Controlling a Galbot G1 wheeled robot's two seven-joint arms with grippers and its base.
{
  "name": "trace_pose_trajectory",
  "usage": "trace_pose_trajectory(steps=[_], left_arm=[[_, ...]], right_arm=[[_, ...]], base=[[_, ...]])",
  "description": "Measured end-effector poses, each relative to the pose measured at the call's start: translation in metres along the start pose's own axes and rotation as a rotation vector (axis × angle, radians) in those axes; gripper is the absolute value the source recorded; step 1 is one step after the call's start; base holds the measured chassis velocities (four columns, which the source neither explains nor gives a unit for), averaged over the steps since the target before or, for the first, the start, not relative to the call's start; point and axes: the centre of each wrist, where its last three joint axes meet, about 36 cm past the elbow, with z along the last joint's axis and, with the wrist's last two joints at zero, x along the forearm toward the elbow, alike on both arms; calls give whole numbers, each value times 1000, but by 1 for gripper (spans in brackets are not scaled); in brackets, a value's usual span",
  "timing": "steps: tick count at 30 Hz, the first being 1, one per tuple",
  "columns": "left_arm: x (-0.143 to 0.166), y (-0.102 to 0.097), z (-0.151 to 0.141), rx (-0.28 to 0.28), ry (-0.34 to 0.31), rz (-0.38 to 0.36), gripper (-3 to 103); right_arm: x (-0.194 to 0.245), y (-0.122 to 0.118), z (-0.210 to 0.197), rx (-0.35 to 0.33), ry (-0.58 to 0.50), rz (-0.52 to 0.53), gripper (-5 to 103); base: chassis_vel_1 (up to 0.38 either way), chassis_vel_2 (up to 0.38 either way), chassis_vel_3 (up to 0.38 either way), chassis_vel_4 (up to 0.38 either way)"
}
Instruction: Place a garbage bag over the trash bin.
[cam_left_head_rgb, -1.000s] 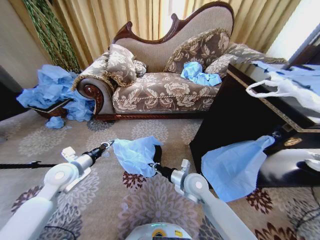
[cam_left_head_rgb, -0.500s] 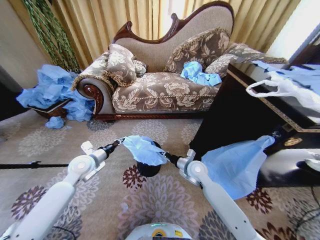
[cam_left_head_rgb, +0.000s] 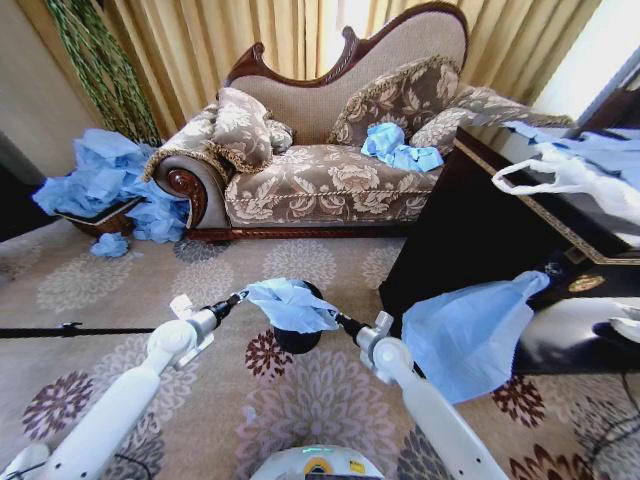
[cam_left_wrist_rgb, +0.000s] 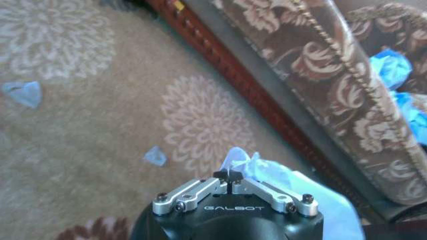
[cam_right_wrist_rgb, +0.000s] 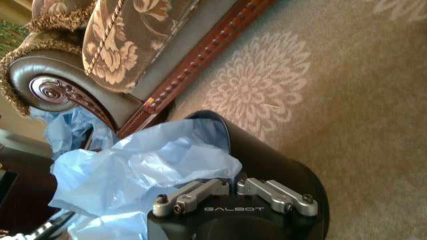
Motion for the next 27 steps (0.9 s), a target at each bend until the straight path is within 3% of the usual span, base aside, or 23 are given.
trace_pose_trajectory(steps=[16,20,27], left_arm=[[-8,33,17,-34,39,-73,0],[-33,35,20,-64,31,-88,0],[-63,33,22,-77,17,-93,0]], right_arm=[[-1,-13,35,26,6,29,0],[-18,-30,34,111,-10,73,0],[-33,-35,39,120,-3,113,0]], base=[[0,0,0,0],[0,0,0,0],[0,0,0,0]])
